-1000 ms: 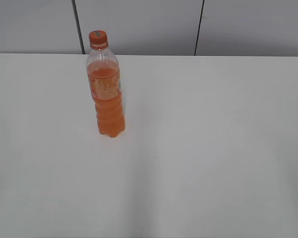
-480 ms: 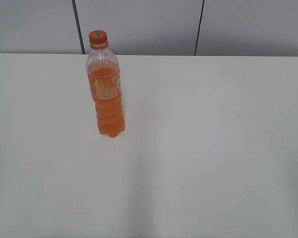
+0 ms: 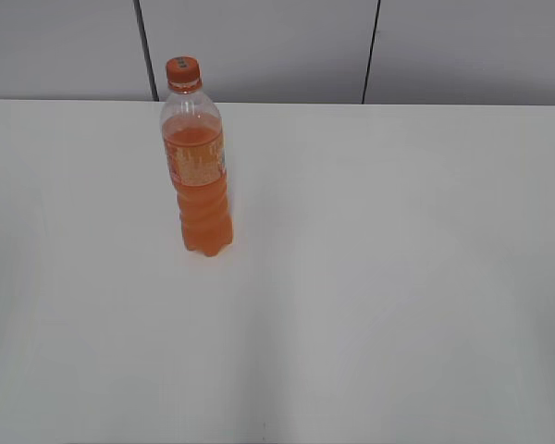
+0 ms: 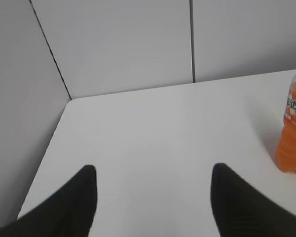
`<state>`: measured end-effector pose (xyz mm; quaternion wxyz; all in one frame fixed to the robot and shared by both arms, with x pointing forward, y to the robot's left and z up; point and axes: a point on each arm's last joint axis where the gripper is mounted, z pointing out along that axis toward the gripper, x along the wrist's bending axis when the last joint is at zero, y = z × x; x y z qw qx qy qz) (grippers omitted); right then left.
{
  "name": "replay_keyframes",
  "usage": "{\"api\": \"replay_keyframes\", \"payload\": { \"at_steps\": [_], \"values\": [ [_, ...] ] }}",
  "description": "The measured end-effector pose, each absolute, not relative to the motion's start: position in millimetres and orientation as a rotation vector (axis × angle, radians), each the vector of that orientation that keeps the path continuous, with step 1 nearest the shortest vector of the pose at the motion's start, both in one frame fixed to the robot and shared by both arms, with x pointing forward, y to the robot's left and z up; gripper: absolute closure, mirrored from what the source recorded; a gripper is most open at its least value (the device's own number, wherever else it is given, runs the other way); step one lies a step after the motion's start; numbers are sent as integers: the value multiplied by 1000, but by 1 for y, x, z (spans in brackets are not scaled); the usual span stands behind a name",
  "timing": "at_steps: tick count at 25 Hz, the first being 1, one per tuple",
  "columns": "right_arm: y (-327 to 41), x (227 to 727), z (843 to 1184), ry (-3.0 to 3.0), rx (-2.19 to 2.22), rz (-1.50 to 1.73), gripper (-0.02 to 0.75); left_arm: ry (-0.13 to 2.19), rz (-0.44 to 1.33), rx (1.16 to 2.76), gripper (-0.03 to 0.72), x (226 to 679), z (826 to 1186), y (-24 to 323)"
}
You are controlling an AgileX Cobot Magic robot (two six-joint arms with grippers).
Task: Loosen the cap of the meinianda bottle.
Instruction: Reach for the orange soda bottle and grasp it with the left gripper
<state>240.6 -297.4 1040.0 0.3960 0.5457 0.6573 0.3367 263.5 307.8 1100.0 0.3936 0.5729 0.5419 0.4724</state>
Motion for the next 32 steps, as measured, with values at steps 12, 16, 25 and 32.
{"api": "replay_keyframes", "payload": {
  "at_steps": [12, 16, 25, 32],
  "values": [
    [-297, 241, 1040, 1666, 1383, 853, 206, 1276, 1226, 1442, 253, 362, 1113, 303],
    [-297, 241, 1040, 1666, 1383, 853, 206, 1260, 1216, 1450, 260, 394, 1106, 301],
    [-297, 241, 1040, 1667, 1382, 853, 206, 1254, 1184, 1492, 260, 446, 1080, 298],
    [-297, 241, 1040, 1667, 1382, 853, 206, 1248, 1158, 1504, 262, 478, 1056, 295]
  ]
}}
